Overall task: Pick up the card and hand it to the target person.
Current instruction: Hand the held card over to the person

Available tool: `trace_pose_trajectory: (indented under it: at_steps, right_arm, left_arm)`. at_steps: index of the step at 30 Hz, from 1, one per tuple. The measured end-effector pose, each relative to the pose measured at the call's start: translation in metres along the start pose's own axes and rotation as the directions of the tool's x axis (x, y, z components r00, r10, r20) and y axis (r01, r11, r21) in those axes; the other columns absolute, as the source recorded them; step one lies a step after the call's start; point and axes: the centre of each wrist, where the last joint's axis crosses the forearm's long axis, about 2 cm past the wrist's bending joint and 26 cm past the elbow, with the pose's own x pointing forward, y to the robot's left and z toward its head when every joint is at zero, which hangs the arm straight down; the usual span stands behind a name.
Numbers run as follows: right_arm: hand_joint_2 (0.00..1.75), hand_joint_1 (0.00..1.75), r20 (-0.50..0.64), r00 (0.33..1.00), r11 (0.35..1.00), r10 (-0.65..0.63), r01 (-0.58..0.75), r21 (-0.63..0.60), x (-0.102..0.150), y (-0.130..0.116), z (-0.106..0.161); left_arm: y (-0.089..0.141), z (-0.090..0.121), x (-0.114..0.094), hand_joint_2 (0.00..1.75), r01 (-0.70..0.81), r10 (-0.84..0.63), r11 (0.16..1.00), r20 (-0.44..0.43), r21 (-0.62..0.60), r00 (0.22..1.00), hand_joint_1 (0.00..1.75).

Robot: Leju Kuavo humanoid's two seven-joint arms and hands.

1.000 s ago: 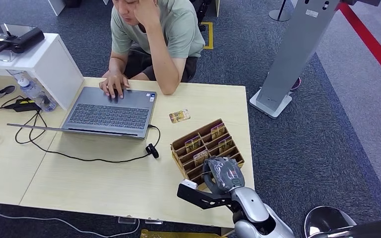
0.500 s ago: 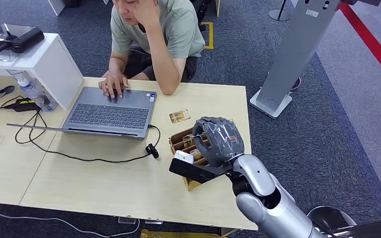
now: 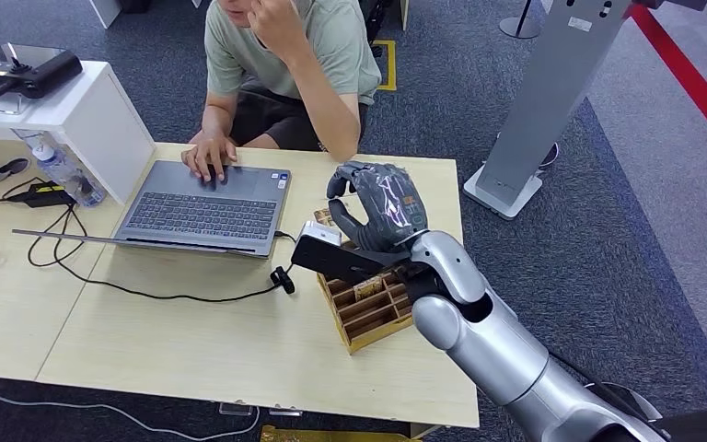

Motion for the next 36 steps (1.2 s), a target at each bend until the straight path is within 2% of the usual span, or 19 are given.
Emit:
trace_pose_trajectory:
  at_steps: [5, 12, 25, 29, 36]
  right_arm:
    - [1.75, 1.29, 0.001, 1.000, 1.000, -0.006, 0.006, 0.024, 0.004, 0.018, -0.016]
    - [1.75, 1.29, -0.050, 0.999, 0.997, 0.010, -0.006, 0.078, 0.000, 0.039, -0.024]
    - [1.75, 1.29, -0.112, 0.993, 0.991, 0.046, -0.031, 0.131, -0.009, 0.053, -0.023]
    - [1.75, 0.00, -0.118, 0.992, 0.990, 0.050, -0.034, 0.137, -0.011, 0.054, -0.022]
    - [1.75, 0.00, -0.121, 0.991, 0.989, 0.054, -0.037, 0.141, -0.012, 0.055, -0.022]
  left_arm:
    - [0.000, 0.000, 0.001, 1.75, 0.004, -0.004, 1.000, 0.001, 0.001, 1.000, 0.00]
    - [0.000, 0.000, 0.001, 1.75, 0.007, -0.007, 1.000, -0.013, 0.001, 1.000, 0.00]
    - [0.000, 0.000, 0.002, 1.75, 0.024, -0.024, 1.000, -0.007, -0.008, 1.000, 0.00]
    - [-0.001, 0.000, 0.002, 1.75, 0.036, -0.036, 0.999, 0.001, -0.022, 0.999, 0.00]
    - [-0.001, 0.000, 0.002, 1.75, 0.040, -0.040, 0.999, 0.003, -0.017, 0.999, 0.00]
